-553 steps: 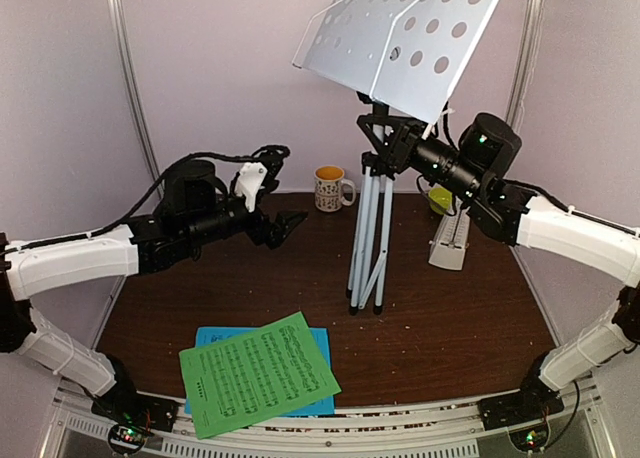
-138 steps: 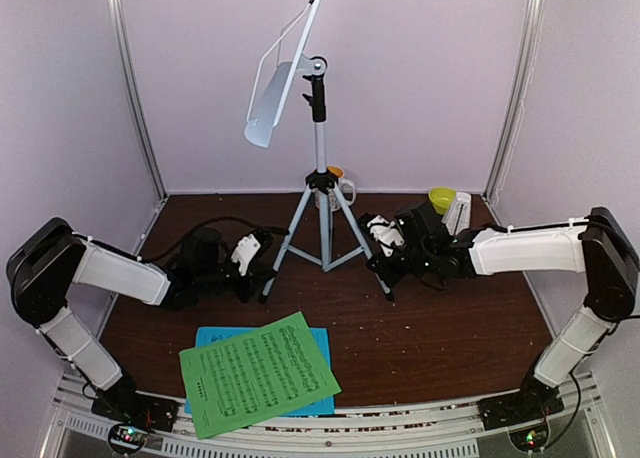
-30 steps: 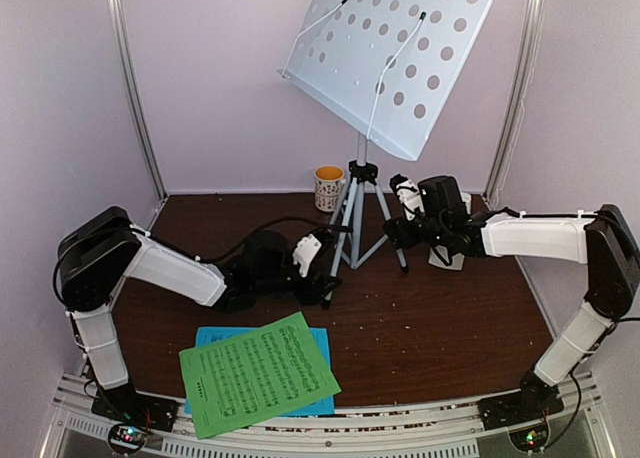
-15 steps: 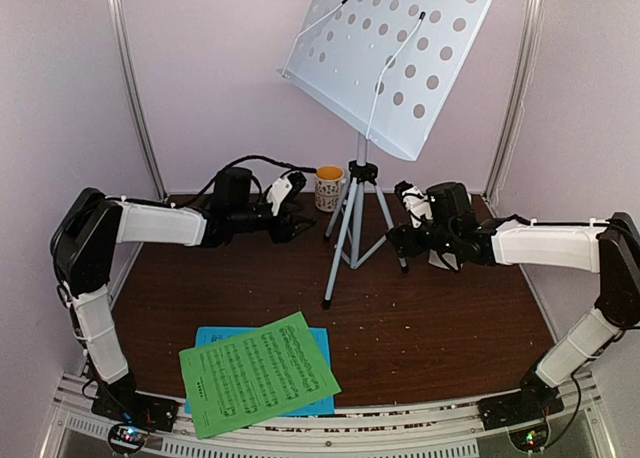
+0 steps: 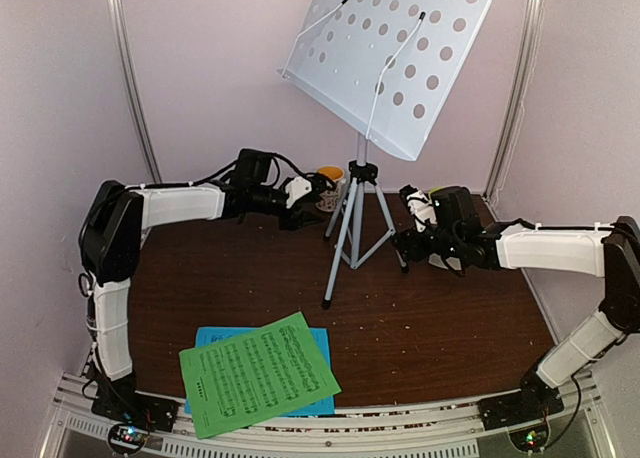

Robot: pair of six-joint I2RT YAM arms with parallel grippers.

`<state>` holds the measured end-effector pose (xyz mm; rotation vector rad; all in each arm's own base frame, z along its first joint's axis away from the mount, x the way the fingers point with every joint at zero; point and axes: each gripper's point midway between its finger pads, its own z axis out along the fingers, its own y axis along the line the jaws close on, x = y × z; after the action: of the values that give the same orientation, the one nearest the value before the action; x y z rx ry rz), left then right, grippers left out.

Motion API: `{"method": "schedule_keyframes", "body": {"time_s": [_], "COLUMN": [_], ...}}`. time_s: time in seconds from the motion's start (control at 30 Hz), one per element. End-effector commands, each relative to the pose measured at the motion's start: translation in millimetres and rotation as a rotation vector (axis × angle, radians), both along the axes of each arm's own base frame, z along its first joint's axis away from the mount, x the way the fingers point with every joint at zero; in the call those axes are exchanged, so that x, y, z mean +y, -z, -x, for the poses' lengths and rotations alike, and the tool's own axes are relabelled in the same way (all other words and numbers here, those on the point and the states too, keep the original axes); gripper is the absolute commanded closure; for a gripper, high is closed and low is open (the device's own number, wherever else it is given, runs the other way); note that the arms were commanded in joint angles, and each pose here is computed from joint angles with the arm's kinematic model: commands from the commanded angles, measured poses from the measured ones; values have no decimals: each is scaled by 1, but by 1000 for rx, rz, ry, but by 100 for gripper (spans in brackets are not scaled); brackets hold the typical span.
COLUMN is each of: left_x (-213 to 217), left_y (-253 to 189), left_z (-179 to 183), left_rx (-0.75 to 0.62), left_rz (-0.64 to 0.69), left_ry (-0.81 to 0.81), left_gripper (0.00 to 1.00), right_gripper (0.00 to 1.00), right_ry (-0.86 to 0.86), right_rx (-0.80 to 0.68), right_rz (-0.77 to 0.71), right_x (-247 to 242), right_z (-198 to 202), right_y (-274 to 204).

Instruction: Set up the instrument practice props

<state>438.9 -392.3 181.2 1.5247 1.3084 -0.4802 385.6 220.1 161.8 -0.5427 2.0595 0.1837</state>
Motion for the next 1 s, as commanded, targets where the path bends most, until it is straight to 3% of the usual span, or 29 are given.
{"method": "schedule_keyframes", "body": {"time_s": [0.0,0.23,0.57,0.83,0.97], "left_x": [-9,-29,-56,-56,-48], "left_y": [-10,-5,-8,-18,-24], "left_z": [-13,-28,-20,-17,-13], "left_rx": [-73,-26,9,27,17], "left_rz": [-19,-4,53,95,122], "left_ry": [64,88,126,116,68], "left_gripper": [47,47,50,81,88], "right_gripper": [26,36,50,57,59], "right_ry": [24,47,70,77,76], "right_rx": [-4,3,2,-5,-13], "right_rz": [-4,13,16,9,12], "right_x": [-4,-4,3,5,6], "right_z": [-4,-14,-33,-41,-47], "right_y": [-3,2,4,5,4]}}
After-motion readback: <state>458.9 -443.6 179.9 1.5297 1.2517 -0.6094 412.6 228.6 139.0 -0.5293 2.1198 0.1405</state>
